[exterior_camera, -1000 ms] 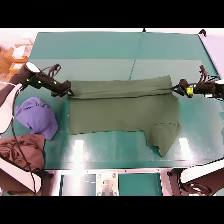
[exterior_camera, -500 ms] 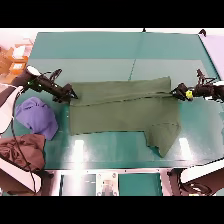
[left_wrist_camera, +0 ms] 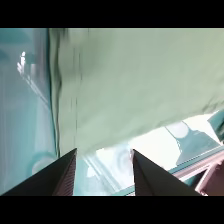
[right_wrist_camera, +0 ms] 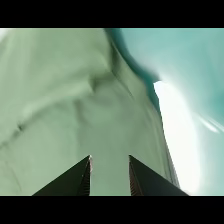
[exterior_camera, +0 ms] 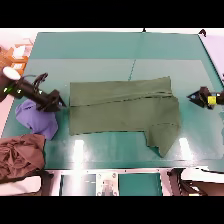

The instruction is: Fold the shirts.

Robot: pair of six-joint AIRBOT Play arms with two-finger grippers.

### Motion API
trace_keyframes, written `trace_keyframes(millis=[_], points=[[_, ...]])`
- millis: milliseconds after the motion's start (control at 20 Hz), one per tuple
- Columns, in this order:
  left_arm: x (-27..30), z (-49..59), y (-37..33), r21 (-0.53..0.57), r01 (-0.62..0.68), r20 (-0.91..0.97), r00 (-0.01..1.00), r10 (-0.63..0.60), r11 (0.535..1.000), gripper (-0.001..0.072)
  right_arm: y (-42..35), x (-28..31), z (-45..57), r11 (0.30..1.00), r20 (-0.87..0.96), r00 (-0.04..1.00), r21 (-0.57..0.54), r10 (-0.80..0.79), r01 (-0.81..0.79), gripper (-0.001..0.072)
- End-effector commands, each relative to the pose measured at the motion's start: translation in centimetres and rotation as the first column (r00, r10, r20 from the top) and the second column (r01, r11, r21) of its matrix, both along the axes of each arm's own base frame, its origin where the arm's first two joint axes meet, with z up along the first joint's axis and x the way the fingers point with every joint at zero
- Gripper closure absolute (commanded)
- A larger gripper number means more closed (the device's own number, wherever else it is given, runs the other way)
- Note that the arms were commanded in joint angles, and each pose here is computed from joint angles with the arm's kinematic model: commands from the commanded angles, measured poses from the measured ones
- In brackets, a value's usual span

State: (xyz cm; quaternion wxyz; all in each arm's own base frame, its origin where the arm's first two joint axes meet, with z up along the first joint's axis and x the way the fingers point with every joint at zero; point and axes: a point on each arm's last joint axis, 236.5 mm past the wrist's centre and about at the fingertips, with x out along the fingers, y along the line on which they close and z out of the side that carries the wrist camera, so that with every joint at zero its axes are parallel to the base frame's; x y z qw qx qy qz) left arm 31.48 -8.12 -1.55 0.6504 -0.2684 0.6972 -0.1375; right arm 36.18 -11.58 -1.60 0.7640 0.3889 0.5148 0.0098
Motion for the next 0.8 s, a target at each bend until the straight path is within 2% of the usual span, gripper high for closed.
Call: trace_keyframes(millis=[0,50,100,300,450,600,650,700,750], points=[[-6.5,-1.7,-0.1,0.049,-0.131,0.049,0.990,0.129,0.990,0.0189,0.2,-4.2,-0.3,0.991,-0.012,0.991,0.006,-0.136,0.136,0.0417],[-8.2,-2.4,-0.8,0.026,-0.167,0.050,0.985,0.166,0.986,0.0056,0.7,-4.5,-0.4,0.988,0.002,0.988,0.005,-0.157,0.157,0.0416],[-9.6,-3.1,-1.8,-0.012,-0.202,0.055,0.978,0.202,0.979,0.0048,1.0,-4.6,-0.3,0.984,0.018,0.984,0.007,-0.176,0.176,0.0416],[-10.5,-6.3,-4.7,-0.151,-0.353,0.080,0.927,0.367,0.923,0.0049,2.6,-4.1,0.2,0.985,0.061,0.984,0.037,-0.168,0.166,0.0416],[-8.7,-7.5,-5.9,-0.142,-0.397,0.190,0.888,0.418,0.907,0.0049,3.0,-3.8,0.4,0.986,0.066,0.984,0.048,-0.163,0.160,0.0416],[-5.4,-7.5,-5.3,-0.153,-0.524,0.268,0.794,0.546,0.838,0.0052,3.1,-3.8,0.4,0.986,0.066,0.985,0.052,-0.161,0.158,0.0415],[-5.5,-8.2,-5.6,-0.144,-0.536,0.248,0.794,0.555,0.832,0.0111,3.2,-3.9,0.4,0.986,0.059,0.985,0.056,-0.163,0.160,0.0377],[-5.8,-9.2,-5.9,-0.126,-0.545,0.222,0.799,0.559,0.829,0.0111,3.2,-4.1,0.3,0.983,0.043,0.983,0.064,-0.176,0.173,0.0326],[-5.9,-10.0,-6.2,-0.115,-0.561,0.188,0.798,0.573,0.820,0.0110,3.2,-4.3,0.1,0.981,0.026,0.982,0.069,-0.186,0.183,0.0311]])
